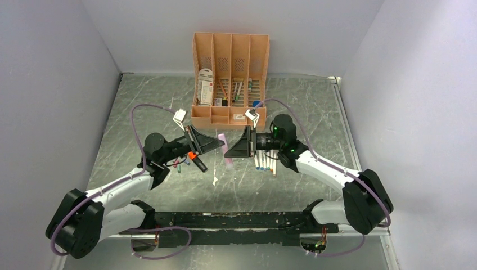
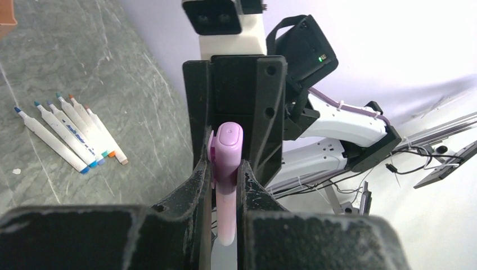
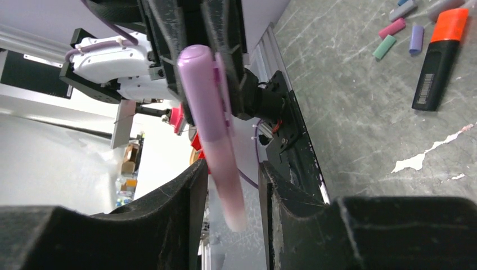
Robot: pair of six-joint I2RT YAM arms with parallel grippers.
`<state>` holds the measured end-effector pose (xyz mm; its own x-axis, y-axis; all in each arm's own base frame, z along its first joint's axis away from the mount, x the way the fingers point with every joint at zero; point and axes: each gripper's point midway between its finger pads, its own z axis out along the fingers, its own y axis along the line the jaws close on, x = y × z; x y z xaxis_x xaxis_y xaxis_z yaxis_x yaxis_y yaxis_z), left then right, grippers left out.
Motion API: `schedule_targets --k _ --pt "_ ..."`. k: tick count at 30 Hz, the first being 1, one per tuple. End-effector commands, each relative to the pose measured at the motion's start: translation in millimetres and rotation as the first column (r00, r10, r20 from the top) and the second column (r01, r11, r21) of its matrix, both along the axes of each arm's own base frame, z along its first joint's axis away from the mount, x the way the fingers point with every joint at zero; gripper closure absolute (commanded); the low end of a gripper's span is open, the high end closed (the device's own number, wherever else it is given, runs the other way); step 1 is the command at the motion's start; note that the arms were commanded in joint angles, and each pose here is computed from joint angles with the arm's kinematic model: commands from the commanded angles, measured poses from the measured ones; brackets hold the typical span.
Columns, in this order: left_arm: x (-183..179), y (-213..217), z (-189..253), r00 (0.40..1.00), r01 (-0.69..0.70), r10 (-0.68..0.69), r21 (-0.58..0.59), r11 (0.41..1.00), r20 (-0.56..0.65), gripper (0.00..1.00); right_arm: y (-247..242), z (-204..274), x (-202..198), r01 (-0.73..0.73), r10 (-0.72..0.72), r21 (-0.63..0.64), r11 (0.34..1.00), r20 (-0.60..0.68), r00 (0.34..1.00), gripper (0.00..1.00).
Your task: Open the pen caps
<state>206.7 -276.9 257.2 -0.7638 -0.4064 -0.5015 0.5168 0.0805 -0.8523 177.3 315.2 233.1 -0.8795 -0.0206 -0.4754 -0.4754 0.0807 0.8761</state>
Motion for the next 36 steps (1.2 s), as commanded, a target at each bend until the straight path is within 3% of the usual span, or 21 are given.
schedule_targets --k 1,13,20,27,32,36 --pt "-8 0 13 0.997 0.013 -0.011 -0.021 1.0 0.075 0.84 7 0 1 -0.016 0.016 -0.002 1.0 0.011 1.0 0.64" --pt "10 3 17 0.993 -0.087 0.089 -0.025 0.996 0.08 0.85 23 -24 -17 -0.045 0.043 -0.056 0.997 -0.038 0.998 1.0" --pt "44 12 26 0.966 -0.235 0.236 -0.028 0.972 0.103 0.85 15 -45 -46 -0.066 0.057 -0.079 0.995 -0.113 0.992 1.0" --pt "126 64 62 0.879 -0.442 0.449 -0.079 0.893 0.158 0.85 7 -53 -83 -0.082 0.07 -0.099 0.992 -0.122 0.99 1.0" --pt "165 83 89 0.845 -0.48 0.491 -0.102 0.871 0.212 0.84 0 -49 -88 -0.064 0.053 -0.102 0.993 -0.112 0.992 1.0" --pt "167 78 87 0.877 -0.439 0.441 -0.051 0.897 0.191 0.84 -2 -51 -88 -0.052 0.039 -0.117 0.992 -0.109 0.993 1.0"
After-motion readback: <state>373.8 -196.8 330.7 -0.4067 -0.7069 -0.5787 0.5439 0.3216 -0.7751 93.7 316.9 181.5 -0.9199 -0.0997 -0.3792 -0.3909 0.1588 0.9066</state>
